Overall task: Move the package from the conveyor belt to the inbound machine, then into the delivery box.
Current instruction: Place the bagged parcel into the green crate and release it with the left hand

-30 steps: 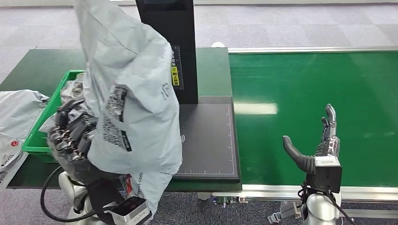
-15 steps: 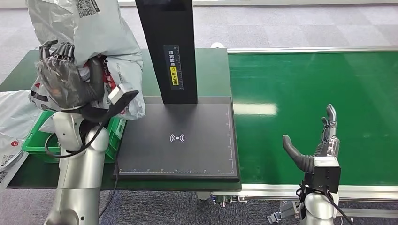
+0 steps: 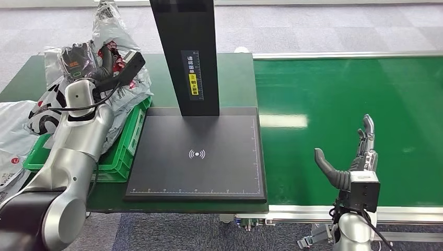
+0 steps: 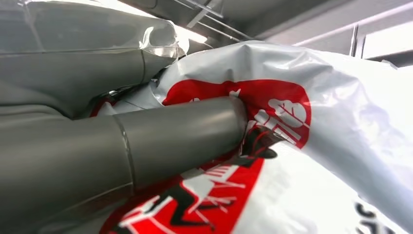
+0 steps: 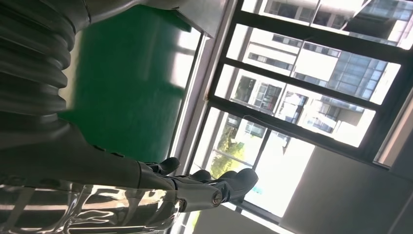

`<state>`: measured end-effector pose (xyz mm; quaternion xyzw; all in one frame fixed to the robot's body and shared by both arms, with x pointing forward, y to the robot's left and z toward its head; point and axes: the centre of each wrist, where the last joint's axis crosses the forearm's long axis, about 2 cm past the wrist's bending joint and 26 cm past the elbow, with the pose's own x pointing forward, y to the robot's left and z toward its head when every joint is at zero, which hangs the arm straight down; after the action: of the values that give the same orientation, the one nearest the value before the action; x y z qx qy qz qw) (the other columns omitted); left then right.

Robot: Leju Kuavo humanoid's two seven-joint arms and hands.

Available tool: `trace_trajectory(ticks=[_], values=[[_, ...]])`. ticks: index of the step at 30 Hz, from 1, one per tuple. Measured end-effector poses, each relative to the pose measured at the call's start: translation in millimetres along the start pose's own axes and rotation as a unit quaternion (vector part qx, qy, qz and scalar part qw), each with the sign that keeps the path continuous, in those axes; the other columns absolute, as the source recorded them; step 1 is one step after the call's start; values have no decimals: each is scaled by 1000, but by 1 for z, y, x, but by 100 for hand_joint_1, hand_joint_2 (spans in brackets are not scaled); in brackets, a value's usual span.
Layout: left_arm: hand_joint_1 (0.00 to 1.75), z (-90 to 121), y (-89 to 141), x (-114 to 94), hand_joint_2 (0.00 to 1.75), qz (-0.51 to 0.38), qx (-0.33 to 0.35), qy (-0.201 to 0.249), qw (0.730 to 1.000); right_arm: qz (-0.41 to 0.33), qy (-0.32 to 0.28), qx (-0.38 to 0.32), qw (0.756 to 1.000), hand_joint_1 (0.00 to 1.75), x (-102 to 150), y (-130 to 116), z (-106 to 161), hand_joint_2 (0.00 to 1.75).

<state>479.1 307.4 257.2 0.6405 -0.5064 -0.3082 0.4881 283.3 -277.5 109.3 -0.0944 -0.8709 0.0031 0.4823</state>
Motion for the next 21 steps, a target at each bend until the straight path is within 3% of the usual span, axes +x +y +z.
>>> trace_trajectory(ticks=[7,15,19,21], values=[[175,-8,-11,-18,0,-107,-172,30,979,1,0,6,1000,0,0,0,0,175],[175,-9,-14,-22,0,-143,-218,31,965,2,0,10,1000,0,-1,0,0,175],[175,8,-35,-21,0,-248,-354,-10,902,-1,-3,13,1000,0,-5,3,0,175],[175,14,-42,-21,0,-273,-370,-23,888,-2,-3,14,1000,0,-6,4,0,175]])
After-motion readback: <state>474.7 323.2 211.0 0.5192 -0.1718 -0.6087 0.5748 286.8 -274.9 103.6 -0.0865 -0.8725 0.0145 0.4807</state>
